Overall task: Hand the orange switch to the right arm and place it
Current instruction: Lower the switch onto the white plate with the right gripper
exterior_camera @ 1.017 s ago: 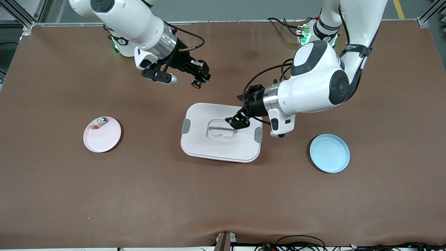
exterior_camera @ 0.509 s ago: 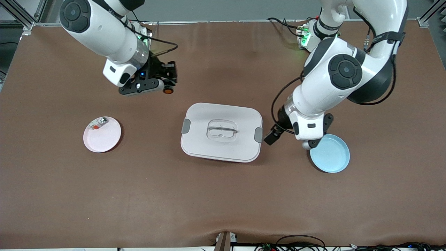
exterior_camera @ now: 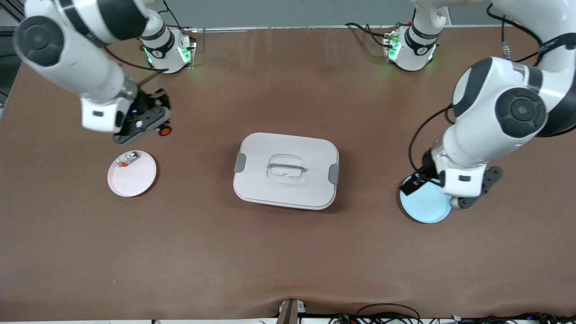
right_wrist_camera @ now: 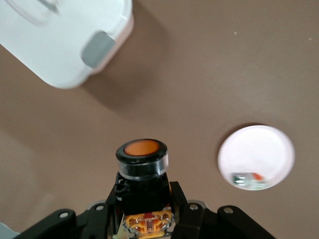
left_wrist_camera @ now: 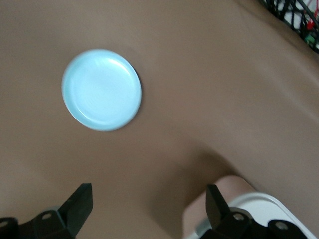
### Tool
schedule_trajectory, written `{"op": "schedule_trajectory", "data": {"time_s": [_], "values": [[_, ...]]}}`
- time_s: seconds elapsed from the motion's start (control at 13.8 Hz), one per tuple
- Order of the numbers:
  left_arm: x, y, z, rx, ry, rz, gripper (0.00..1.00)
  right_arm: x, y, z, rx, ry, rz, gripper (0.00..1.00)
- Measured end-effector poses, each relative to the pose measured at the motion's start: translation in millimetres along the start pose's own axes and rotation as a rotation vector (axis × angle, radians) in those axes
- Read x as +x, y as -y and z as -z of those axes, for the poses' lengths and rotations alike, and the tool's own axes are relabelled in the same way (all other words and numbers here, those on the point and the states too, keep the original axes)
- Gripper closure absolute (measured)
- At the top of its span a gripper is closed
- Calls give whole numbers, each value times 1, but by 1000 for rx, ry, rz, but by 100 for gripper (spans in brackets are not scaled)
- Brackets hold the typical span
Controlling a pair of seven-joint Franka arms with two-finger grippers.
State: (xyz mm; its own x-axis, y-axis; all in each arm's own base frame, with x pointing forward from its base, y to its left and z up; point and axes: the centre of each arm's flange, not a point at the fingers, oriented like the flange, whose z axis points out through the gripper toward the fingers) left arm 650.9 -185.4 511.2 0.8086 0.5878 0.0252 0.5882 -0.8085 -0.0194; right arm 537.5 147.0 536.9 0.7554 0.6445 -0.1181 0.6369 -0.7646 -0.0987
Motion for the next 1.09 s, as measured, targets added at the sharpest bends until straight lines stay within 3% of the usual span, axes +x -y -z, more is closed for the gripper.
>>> {"op": "schedule_trajectory", "data": {"time_s": [0.29, 0.58, 0.73, 1.09], "values": [[4, 21, 25, 75, -71, -145, 0, -40, -84, -28, -82, 43, 230, 58], [19, 56, 55, 89, -84, -275, 0, -69, -145, -92, -155, -19, 412, 58], [15, 72, 73, 85, -83, -324, 0, -81, -162, -123, -187, -42, 463, 58], [9, 136, 107, 65, -69, -452, 0, -76, -167, -177, -268, -28, 542, 58]]}}
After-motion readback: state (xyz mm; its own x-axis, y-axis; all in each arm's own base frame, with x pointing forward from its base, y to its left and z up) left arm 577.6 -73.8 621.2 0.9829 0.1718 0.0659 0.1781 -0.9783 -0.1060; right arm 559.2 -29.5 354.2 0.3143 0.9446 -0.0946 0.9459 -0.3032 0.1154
